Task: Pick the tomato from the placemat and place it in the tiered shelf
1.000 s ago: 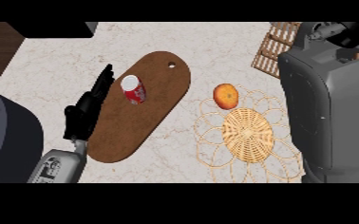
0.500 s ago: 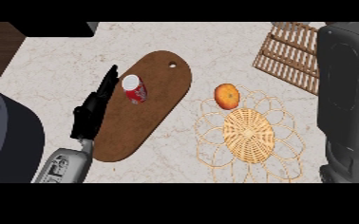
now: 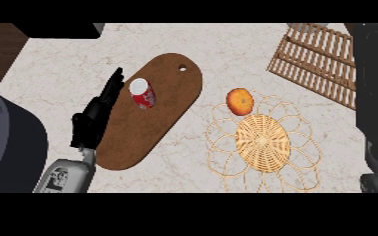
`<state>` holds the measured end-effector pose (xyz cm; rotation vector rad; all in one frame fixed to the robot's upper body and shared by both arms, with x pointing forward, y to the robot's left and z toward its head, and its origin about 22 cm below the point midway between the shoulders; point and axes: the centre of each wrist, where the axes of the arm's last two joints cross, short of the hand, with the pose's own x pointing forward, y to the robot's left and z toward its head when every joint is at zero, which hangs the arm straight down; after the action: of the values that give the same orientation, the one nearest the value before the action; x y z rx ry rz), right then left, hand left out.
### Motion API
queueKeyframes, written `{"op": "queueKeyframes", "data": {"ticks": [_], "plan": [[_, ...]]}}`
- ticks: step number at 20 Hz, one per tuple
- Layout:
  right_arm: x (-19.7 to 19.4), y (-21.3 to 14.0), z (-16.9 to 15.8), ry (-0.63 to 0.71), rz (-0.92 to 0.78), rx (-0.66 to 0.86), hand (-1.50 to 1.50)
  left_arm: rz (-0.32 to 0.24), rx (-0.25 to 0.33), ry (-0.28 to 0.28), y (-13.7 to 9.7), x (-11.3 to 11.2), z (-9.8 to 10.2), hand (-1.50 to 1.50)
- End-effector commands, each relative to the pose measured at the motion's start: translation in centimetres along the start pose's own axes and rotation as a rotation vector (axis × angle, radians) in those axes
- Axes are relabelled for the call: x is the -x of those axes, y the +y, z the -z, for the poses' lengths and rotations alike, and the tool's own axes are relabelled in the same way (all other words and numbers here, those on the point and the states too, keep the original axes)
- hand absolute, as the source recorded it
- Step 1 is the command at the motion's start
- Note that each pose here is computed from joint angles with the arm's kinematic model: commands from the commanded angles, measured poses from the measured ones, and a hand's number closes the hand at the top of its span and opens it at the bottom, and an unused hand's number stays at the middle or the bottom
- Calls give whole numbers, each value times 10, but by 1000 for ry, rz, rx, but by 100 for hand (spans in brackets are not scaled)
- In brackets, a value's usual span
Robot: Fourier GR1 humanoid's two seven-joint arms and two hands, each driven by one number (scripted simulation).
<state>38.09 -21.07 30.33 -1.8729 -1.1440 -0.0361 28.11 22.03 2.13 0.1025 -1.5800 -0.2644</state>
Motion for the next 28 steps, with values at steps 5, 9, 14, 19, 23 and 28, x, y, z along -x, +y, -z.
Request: {"op": "queueKeyframes", "data": {"ticks": [5,9,14,19,23,28], "plan": [[19,41,22,-38,3,43,150,-2,7,12,0,9,1,0],[43,40,32,50,316,83,150,0,1,-10,10,-13,8,0],[74,59,45,23,340,94,150,0,5,16,2,5,-1,0],[85,67,59,38,361,73,150,-4,5,4,14,14,-8,0],[94,88,61,142,76,69,150,3,11,-12,3,4,3,0],[114,77,58,217,45,121,-150,0,-21,2,-2,3,3,0]]}}
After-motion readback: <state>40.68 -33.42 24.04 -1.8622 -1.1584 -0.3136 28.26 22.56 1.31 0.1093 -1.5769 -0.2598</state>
